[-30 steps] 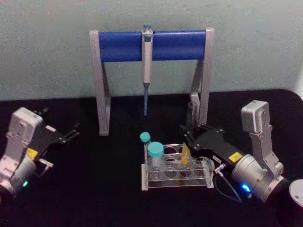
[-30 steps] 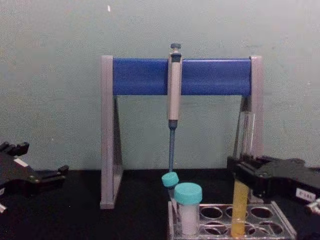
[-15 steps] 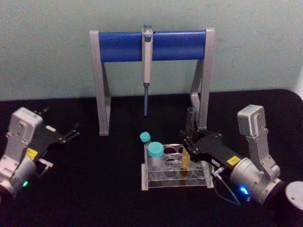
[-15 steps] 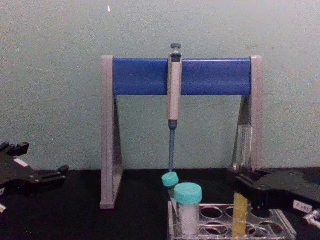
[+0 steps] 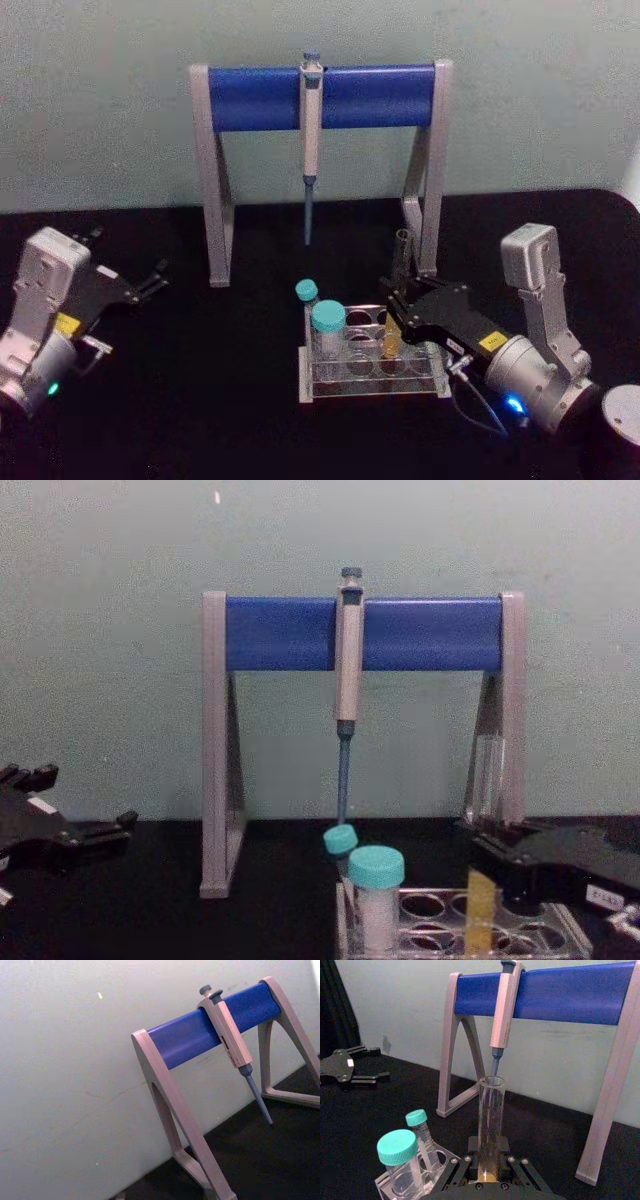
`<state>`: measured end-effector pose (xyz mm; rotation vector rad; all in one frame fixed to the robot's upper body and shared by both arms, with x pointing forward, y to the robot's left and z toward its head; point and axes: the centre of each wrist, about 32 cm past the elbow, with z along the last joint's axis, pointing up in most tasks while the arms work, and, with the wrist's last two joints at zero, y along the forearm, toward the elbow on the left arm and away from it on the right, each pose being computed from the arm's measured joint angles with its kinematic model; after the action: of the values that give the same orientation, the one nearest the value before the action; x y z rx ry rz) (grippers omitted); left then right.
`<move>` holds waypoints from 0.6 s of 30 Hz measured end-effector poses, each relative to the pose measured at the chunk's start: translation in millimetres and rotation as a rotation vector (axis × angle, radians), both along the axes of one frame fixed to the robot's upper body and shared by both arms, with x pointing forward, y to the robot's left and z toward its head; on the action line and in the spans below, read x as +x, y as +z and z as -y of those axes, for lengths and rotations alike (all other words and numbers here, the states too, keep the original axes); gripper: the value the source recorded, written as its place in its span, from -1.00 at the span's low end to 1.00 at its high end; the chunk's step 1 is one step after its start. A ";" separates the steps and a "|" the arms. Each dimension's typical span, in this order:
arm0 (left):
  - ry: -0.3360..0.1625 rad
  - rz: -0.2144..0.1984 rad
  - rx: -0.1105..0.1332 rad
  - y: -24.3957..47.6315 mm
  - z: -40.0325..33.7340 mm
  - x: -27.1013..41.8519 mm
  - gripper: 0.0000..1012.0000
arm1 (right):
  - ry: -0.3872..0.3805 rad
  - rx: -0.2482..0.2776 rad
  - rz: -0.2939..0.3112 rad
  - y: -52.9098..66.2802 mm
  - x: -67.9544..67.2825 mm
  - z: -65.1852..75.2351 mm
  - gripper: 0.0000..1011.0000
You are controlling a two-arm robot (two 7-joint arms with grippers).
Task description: Pick up the test tube from the test tube rack, shake it, then place it back into the test tube rack.
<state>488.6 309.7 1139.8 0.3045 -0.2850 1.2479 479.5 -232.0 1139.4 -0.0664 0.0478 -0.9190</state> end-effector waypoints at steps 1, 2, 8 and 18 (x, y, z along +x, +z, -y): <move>0.000 0.000 0.000 0.0 0.0 0.0 1.00 | 0.000 0.000 0.000 0.0 0.0 0.0 -0.54; 0.000 0.000 0.000 0.0 0.0 0.0 1.00 | 0.000 0.000 0.000 -0.1 0.0 0.0 -0.54; 0.000 0.000 0.000 0.0 0.0 0.0 1.00 | 0.000 -0.001 -0.001 -0.2 -0.2 0.2 -0.54; 0.000 0.000 0.000 0.0 0.0 0.0 1.00 | -0.001 -0.004 -0.004 -0.5 -0.3 0.5 -0.03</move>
<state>488.6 309.7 1139.8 0.3045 -0.2850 1.2479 479.2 -232.5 1139.0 -0.0720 0.0498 -0.9196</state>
